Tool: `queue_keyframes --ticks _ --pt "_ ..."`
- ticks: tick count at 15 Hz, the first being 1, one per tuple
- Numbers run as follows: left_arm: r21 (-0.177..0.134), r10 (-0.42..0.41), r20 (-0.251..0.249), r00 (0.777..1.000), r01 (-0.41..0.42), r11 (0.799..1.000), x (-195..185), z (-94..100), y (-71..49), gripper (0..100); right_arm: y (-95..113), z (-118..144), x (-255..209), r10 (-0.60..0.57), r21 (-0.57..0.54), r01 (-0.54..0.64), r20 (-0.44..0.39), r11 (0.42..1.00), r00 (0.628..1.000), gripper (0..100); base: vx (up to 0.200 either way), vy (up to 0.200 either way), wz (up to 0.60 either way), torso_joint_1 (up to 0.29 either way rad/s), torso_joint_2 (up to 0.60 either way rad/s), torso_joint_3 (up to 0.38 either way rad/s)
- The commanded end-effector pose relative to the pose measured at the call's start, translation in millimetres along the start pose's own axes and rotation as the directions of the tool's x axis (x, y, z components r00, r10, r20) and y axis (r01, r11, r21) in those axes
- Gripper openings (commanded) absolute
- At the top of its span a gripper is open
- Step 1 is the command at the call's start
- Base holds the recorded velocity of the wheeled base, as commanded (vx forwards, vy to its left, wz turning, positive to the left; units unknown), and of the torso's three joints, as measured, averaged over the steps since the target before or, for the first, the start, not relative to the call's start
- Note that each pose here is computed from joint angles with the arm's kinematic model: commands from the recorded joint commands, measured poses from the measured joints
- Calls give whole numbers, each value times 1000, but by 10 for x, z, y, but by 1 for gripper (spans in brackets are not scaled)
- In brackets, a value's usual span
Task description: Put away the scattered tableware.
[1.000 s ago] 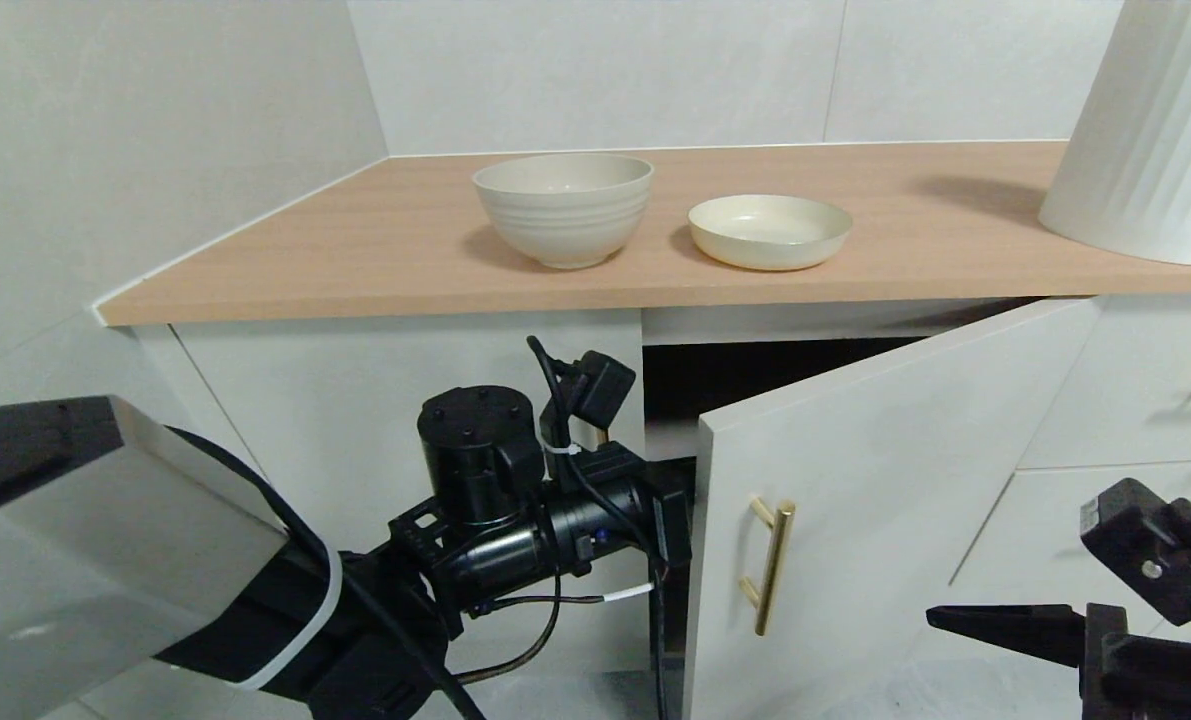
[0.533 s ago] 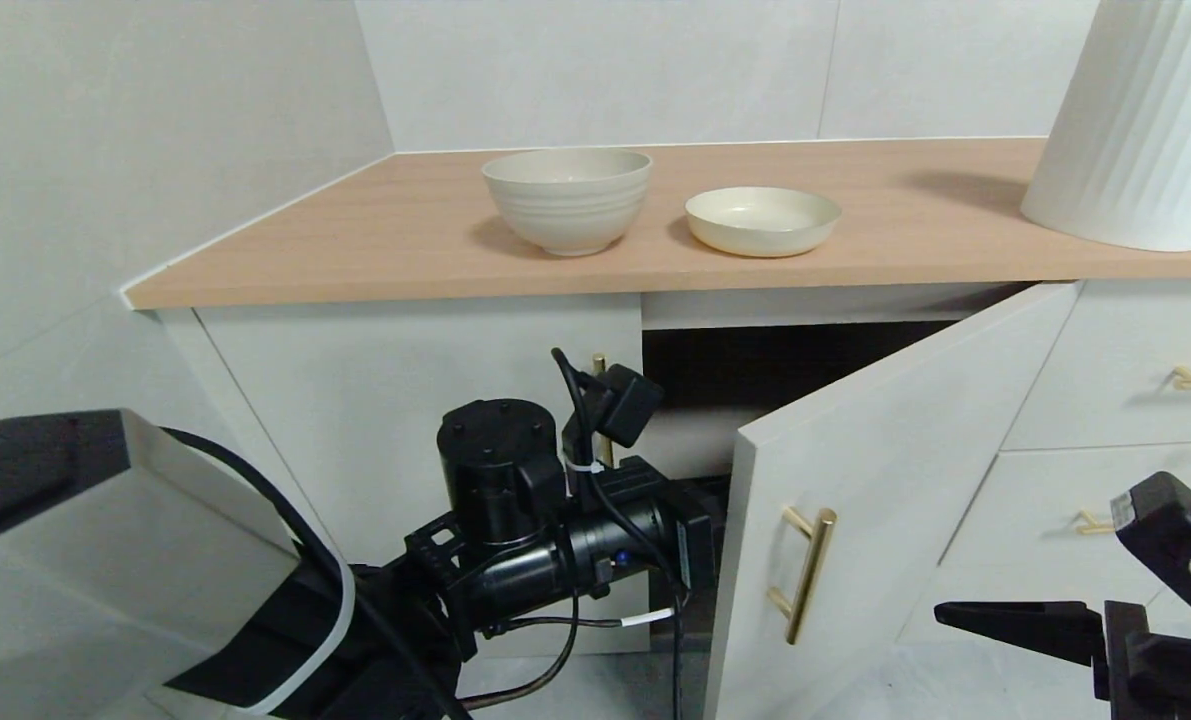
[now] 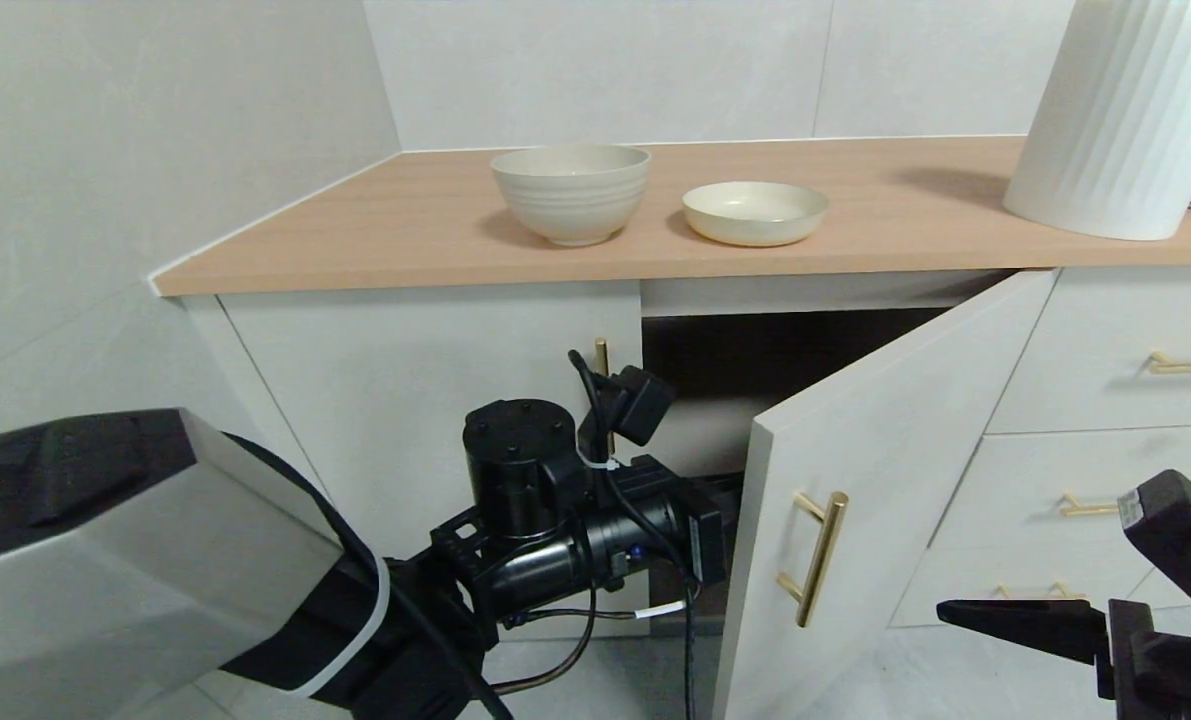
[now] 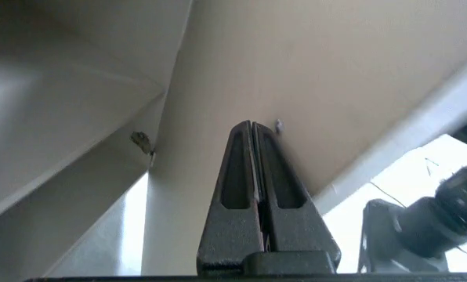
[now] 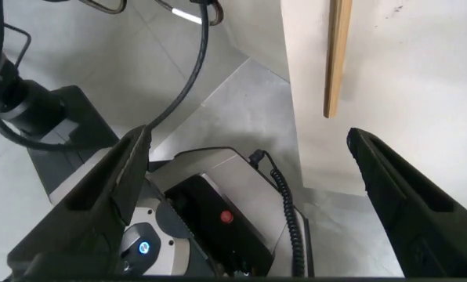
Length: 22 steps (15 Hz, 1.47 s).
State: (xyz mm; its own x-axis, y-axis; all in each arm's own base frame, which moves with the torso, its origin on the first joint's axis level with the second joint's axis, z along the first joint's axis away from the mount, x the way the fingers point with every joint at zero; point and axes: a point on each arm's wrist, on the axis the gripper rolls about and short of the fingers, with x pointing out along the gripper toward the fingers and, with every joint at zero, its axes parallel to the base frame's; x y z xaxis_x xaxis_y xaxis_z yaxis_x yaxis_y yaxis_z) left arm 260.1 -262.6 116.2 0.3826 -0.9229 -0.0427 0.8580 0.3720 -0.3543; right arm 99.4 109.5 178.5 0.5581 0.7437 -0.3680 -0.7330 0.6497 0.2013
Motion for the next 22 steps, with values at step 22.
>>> queue_keyframes --ticks 22 --pt "52 -320 -87 943 325 944 327 -432 -868 0 115 -3 -280 324 -47 -322 40 946 945 100 -45 0 0 2 0 0"
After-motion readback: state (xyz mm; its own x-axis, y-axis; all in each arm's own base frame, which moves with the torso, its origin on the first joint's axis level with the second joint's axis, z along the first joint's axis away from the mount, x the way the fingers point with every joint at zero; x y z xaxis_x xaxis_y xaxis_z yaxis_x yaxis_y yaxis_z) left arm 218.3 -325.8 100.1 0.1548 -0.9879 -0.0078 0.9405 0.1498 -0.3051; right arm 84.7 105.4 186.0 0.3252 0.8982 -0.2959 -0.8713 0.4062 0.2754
